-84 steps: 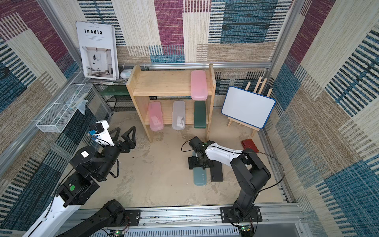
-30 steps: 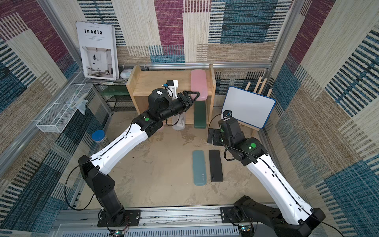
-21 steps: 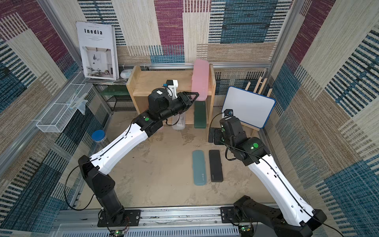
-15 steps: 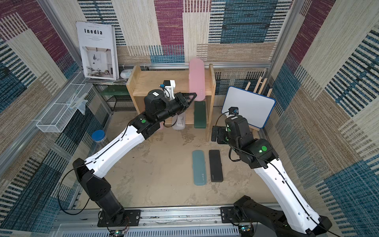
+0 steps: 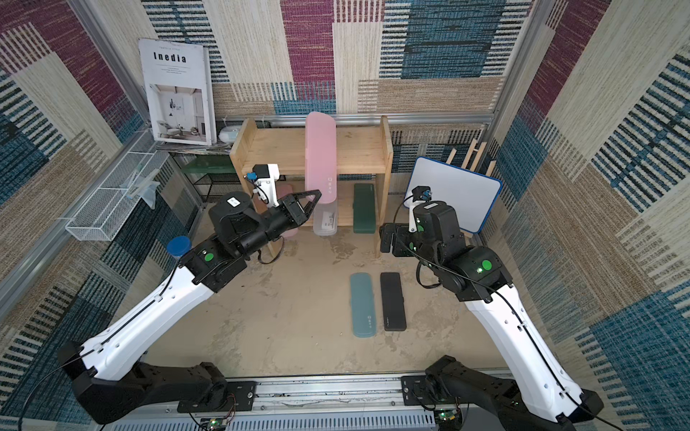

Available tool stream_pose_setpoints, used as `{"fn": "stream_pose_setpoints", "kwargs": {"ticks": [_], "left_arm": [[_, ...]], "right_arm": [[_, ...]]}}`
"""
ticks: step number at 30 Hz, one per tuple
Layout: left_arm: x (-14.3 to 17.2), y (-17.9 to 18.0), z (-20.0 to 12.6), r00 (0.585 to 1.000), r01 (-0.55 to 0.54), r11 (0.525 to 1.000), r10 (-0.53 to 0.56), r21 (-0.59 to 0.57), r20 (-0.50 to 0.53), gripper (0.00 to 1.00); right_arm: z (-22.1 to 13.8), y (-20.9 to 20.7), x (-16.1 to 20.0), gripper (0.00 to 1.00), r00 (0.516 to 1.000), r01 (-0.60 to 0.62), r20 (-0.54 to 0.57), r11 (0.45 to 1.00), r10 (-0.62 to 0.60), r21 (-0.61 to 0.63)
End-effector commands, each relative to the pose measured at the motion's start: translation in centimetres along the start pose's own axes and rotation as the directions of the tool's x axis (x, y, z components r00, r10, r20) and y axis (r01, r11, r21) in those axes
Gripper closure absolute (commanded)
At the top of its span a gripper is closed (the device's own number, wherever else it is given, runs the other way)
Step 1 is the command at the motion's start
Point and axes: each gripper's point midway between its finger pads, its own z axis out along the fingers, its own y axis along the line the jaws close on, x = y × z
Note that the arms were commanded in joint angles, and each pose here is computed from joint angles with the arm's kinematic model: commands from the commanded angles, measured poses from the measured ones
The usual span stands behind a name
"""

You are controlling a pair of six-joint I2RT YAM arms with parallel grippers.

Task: Remove the pencil cases from the shelf
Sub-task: Pick up the pencil case from the shelf.

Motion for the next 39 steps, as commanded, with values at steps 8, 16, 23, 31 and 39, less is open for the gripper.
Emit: {"fn": "stream_pose_setpoints", "kwargs": {"ticks": [8,16,23,31,39], "left_arm": [[1.3,4.1,-7.6,0.956,-0.265,0.956,0.277,-0.123,0.093,1.0],[2.3,5.4,-9.7,0.955,-0.266,0.951,0.282,-0.157,0.09,1.0],[2.4,5.8,-10.3,0.956,-0.262,0.95,0.28,-0.17,0.089,1.0],[2.5,6.0,-10.4,0.955,-0.266,0.947,0.283,-0.178,0.082,1.0],[2.3,6.0,-11.1,0.954,-0.266,0.946,0.286,-0.183,0.092,1.0]], "right_arm": [[-1.3,11.2,-6.0,0.01,0.996,0.008,0.085,0.902,0.032,-0.431],[2.2,19.6,-7.2,0.01,0.999,-0.004,0.026,0.781,0.026,-0.625],[4.1,24.3,-7.5,0.01,1.0,0.004,0.005,0.727,0.0,-0.686],[6.7,27.2,-6.0,0.01,0.998,0.013,-0.035,0.727,-0.05,-0.686],[8.8,27.6,-4.4,0.01,0.995,0.006,-0.071,0.759,-0.069,-0.651]]}}
